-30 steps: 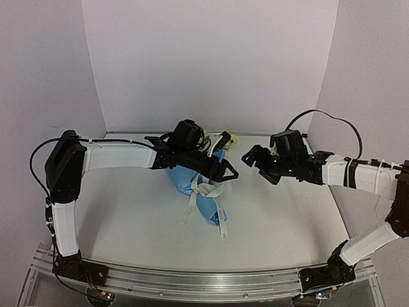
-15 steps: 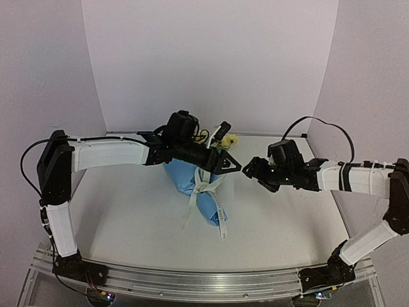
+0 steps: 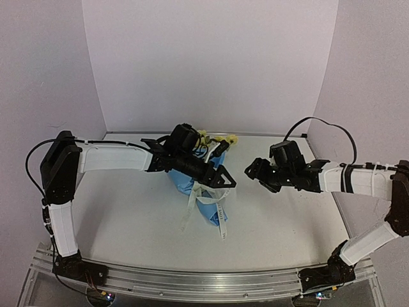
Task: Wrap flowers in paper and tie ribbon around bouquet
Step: Tie the half-tied ribbon around the folded bouquet.
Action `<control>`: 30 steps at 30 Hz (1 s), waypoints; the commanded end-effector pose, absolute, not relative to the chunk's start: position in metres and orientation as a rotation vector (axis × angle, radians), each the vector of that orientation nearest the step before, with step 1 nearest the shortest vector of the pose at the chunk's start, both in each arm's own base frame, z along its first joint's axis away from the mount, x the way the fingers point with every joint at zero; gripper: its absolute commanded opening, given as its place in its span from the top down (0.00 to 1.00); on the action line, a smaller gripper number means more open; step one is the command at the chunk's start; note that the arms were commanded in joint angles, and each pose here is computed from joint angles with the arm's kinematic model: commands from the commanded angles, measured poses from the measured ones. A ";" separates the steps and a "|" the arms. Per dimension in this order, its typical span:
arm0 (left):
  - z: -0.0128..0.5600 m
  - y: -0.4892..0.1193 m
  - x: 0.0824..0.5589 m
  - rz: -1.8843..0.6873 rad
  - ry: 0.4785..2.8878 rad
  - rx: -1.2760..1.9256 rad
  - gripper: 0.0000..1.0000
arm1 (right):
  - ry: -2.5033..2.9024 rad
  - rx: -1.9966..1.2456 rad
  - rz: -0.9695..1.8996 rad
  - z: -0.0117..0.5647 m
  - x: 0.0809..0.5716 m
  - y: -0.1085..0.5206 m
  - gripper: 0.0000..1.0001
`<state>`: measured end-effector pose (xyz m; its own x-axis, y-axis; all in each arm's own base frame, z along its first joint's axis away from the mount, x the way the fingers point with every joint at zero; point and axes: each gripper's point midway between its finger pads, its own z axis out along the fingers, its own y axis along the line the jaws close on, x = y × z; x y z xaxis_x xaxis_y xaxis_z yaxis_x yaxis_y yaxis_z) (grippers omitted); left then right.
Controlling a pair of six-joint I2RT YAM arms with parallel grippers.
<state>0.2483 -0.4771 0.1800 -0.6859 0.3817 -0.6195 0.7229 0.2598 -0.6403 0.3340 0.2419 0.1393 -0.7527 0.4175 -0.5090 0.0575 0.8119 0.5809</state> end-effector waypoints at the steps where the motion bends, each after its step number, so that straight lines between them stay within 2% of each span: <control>1: 0.179 -0.470 0.247 -1.341 2.185 1.013 0.17 | 2.325 0.236 0.788 0.158 0.338 0.268 0.26; 6: 0.210 -0.462 0.244 -1.368 2.062 0.983 0.14 | 2.355 0.101 0.816 0.161 0.333 0.297 0.21; 10: 0.219 -0.451 0.241 -1.353 2.049 0.948 0.15 | 2.419 0.101 0.760 0.147 0.328 0.304 0.23; 13: 0.219 -0.432 0.244 -1.310 2.069 0.866 0.20 | 2.451 0.111 0.768 0.137 0.320 0.311 0.30; 15: 0.223 -0.411 0.251 -1.260 2.073 0.777 0.27 | 2.463 0.114 0.751 0.133 0.315 0.313 0.32; 20: 0.173 -0.355 0.264 -0.981 2.242 0.571 0.40 | 2.482 0.158 0.693 0.118 0.312 0.302 0.34; 24: 0.118 -0.351 0.271 -0.879 2.379 0.552 0.46 | 2.498 0.147 0.670 0.109 0.313 0.302 0.34; 27: 0.096 -0.359 0.279 -0.873 2.397 0.553 0.46 | 2.502 0.131 0.658 0.105 0.313 0.302 0.34; 30: 0.087 -0.365 0.289 -0.854 2.382 0.536 0.40 | 2.511 0.122 0.658 0.099 0.311 0.303 0.34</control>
<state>0.2700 -0.3584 0.0903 -0.7972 0.2180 -0.5630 0.5299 0.6995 -0.4795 0.3113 0.3064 0.1111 -0.8531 0.2295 -0.4686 -0.0478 0.8599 0.5082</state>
